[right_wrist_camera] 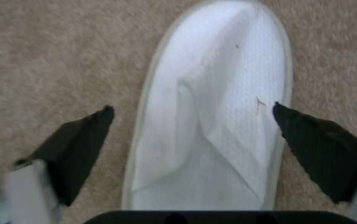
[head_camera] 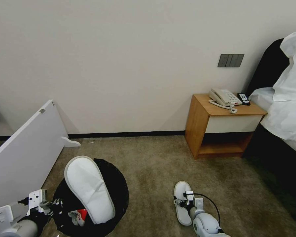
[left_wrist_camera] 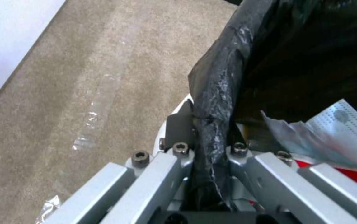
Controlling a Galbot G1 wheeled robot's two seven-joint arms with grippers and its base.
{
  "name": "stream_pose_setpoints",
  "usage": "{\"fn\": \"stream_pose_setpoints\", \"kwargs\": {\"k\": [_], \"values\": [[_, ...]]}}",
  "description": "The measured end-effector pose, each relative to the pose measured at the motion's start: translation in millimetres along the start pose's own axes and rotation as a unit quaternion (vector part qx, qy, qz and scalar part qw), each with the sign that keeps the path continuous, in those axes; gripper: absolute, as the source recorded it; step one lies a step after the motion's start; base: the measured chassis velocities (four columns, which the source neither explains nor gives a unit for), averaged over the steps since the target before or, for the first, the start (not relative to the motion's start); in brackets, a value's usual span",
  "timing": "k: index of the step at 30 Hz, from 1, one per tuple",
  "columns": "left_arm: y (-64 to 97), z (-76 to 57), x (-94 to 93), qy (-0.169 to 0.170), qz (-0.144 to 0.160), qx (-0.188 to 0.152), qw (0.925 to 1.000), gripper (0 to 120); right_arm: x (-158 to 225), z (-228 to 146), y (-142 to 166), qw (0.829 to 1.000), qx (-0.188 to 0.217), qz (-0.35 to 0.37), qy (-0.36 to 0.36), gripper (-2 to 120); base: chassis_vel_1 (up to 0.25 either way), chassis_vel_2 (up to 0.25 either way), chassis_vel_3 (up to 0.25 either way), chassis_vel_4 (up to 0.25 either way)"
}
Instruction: Pick up the trash bin, then pick up the garbage from the floor and place it into the trash bin.
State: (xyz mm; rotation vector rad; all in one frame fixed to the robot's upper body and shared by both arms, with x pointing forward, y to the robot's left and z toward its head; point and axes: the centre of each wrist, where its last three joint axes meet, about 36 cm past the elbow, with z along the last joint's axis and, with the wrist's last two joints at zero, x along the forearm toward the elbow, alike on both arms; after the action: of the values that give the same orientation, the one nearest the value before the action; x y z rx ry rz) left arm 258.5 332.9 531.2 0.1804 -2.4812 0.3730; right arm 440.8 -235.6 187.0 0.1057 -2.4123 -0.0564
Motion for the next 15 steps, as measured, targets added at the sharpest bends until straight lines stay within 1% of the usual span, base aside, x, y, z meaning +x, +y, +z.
{"fn": "stream_pose_setpoints", "kwargs": {"k": [1, 2, 3, 4, 5, 6, 7, 8, 9, 12, 13, 15], "values": [[0.1, -0.2, -0.2, 0.000, 0.000, 0.000, 1.0000, 2, -1, 0, -1, 1.000, -0.001, 0.002, 0.002, 90, 0.000, 0.000, 0.000, 0.000], [0.1, -0.2, -0.2, 0.000, 0.000, 0.000, 1.0000, 2, -1, 0, -1, 1.000, -0.001, 0.002, 0.002, 90, 0.000, 0.000, 0.000, 0.000], [0.3, -0.5, -0.6, 0.000, 0.000, 0.000, 1.0000, 2, -2, 0, -3, 1.000, -0.003, 0.004, 0.002, 86, 0.000, 0.000, 0.000, 0.000], [0.3, -0.5, -0.6, 0.000, 0.000, 0.000, 1.0000, 2, -2, 0, -3, 1.000, -0.003, 0.004, 0.002, 86, 0.000, 0.000, 0.000, 0.000], [0.4, -0.8, -0.9, 0.000, 0.001, 0.000, 1.0000, 2, -3, -1, -5, 1.000, -0.004, 0.007, 0.001, 77, 0.000, 0.000, 0.000, 0.000], [0.5, -0.8, -1.0, 0.000, 0.001, 0.000, 1.0000, 2, -3, -2, -6, 1.000, -0.005, 0.008, 0.000, 72, 0.000, 0.000, 0.000, 0.000], [0.5, -0.8, -1.0, 0.000, 0.001, 0.000, 1.0000, 2, -3, -2, -6, 1.000, -0.005, 0.008, 0.000, 72, 0.000, 0.000, 0.000, 0.000], [0.5, -0.9, -1.3, 0.000, 0.001, 0.000, 1.0000, 2, -2, -2, -8, 1.000, -0.005, 0.009, 0.000, 66, 0.000, 0.000, 0.000, 0.000], [0.5, -0.9, -1.3, 0.000, 0.001, 0.000, 1.0000, 2, -2, -2, -8, 1.000, -0.005, 0.009, 0.000, 66, 0.000, 0.000, 0.000, 0.000], [0.6, -1.0, -1.8, 0.000, 0.002, 0.000, 1.0000, 2, -2, -1, -11, 1.000, -0.007, 0.012, -0.001, 50, 0.000, 0.000, 0.000, 0.000], [0.6, -1.0, -1.8, 0.000, 0.002, 0.000, 1.0000, 2, -2, -1, -11, 1.000, -0.007, 0.012, -0.001, 50, 0.000, 0.000, 0.000, 0.000], [0.9, -0.8, -2.0, 0.001, 0.002, 0.000, 1.0000, 2, -2, -1, -11, 1.000, -0.008, 0.013, -0.002, 39, 0.000, 0.000, 0.000, 0.000]]}}
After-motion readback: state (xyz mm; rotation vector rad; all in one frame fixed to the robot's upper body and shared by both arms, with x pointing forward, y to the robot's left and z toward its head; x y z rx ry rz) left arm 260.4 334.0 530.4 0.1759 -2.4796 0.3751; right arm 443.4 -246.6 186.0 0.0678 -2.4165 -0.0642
